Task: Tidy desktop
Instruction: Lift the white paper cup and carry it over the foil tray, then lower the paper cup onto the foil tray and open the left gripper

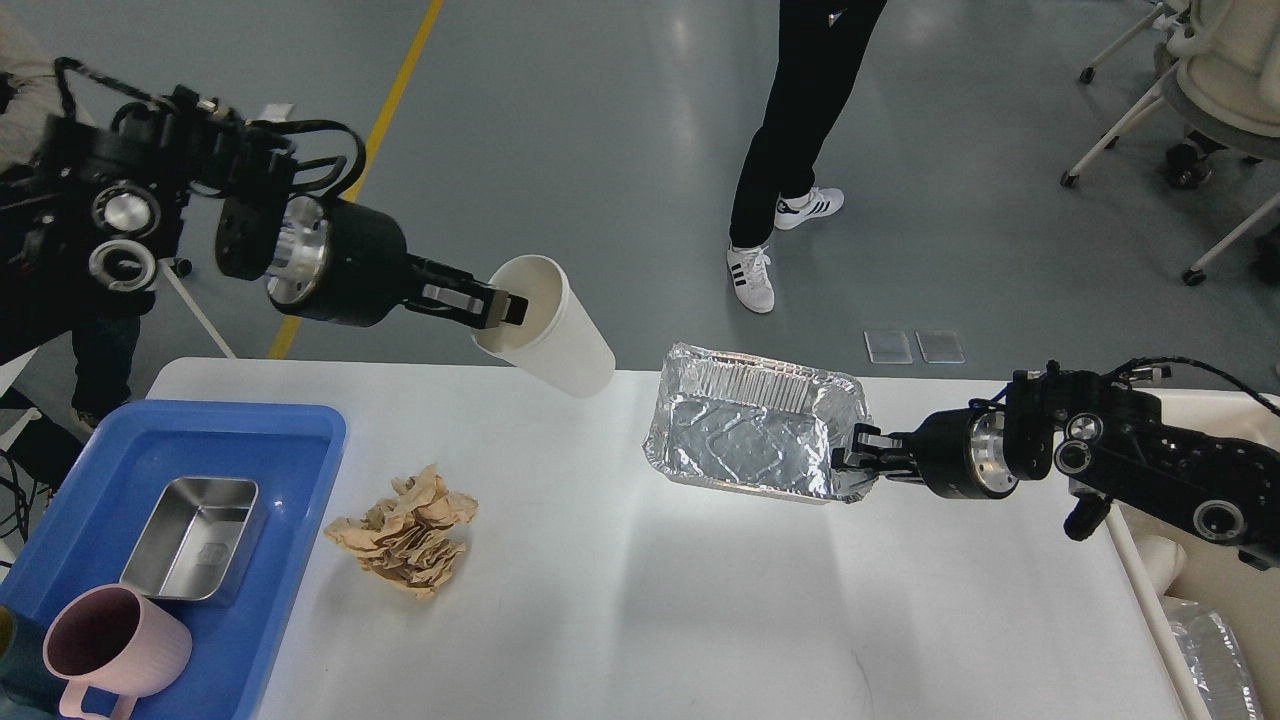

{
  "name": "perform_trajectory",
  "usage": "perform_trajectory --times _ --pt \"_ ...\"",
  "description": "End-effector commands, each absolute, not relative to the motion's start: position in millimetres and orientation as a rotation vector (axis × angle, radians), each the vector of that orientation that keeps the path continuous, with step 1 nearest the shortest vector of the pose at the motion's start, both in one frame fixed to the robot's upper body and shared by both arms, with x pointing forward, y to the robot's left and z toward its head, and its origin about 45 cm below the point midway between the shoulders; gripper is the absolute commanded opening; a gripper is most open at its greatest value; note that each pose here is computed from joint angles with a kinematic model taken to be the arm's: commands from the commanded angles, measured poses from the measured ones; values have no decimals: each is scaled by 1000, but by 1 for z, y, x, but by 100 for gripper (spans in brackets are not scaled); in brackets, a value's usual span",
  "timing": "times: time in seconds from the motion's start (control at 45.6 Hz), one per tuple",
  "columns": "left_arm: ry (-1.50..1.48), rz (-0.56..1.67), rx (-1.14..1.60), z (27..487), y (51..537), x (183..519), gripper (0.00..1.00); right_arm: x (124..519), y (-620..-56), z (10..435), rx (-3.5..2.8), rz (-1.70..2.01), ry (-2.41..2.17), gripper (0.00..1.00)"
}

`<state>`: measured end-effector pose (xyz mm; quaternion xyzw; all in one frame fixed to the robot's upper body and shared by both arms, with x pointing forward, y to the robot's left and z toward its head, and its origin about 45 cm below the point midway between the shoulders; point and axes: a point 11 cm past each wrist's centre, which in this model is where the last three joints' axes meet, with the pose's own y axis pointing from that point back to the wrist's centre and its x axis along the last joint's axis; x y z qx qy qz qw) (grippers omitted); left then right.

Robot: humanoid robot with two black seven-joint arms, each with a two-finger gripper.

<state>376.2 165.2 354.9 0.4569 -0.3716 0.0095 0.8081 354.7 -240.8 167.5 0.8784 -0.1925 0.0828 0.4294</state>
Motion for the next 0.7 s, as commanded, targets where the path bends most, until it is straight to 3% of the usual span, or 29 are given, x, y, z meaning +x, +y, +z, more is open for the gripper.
perform_trajectory --times 0.0,0.307,0.679 --pt "-837 -42 1003 353 119 392 2 352 -238 169 2203 211 -470 0" --pt "-810 -154 987 309 25 393 3 352 -238 170 2207 216 -472 0" --pt "-816 -158 1038 268 9 391 4 354 -233 177 2227 230 -478 0"
